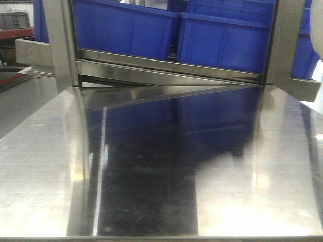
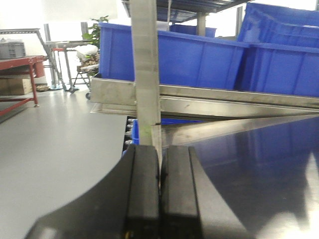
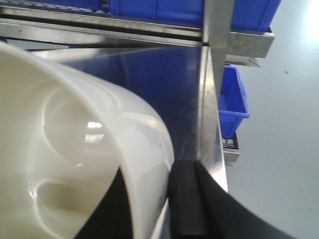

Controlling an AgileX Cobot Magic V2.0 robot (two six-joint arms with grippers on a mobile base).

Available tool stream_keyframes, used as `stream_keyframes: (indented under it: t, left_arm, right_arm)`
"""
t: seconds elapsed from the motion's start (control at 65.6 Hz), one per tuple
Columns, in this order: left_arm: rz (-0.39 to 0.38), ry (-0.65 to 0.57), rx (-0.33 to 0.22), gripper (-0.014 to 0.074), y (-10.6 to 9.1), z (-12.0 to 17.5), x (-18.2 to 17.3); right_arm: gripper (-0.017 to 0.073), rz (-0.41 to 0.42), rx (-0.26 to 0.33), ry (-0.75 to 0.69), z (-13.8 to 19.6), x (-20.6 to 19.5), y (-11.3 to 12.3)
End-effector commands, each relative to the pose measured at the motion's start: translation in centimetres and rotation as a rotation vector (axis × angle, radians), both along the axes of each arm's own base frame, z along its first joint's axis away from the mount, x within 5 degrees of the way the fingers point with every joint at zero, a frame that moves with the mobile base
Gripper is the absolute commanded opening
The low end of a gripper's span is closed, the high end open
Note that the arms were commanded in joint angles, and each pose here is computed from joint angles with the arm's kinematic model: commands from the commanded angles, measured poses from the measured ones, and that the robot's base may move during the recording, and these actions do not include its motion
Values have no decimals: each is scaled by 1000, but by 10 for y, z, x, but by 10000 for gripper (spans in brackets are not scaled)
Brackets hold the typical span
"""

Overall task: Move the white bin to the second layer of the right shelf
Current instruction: 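Back away from the table and turn, holding the bin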

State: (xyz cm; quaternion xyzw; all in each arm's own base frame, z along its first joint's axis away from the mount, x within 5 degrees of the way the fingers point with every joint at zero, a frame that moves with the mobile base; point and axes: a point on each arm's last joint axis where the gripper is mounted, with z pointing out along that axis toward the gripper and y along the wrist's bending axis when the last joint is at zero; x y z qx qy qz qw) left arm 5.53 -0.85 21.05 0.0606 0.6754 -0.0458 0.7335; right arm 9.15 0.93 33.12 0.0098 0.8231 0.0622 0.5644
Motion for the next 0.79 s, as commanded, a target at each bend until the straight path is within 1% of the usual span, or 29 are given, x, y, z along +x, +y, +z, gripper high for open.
stream_keyframes:
  t: [0.0, 0.777]
  left_arm:
    - [3, -64, -23, 85, 0, -3, 0]
    - [3, -64, -23, 85, 0, -3, 0]
  right_arm:
    - [24, 3, 15, -131, 19, 1, 0]
    - [24, 3, 15, -131, 19, 1, 0]
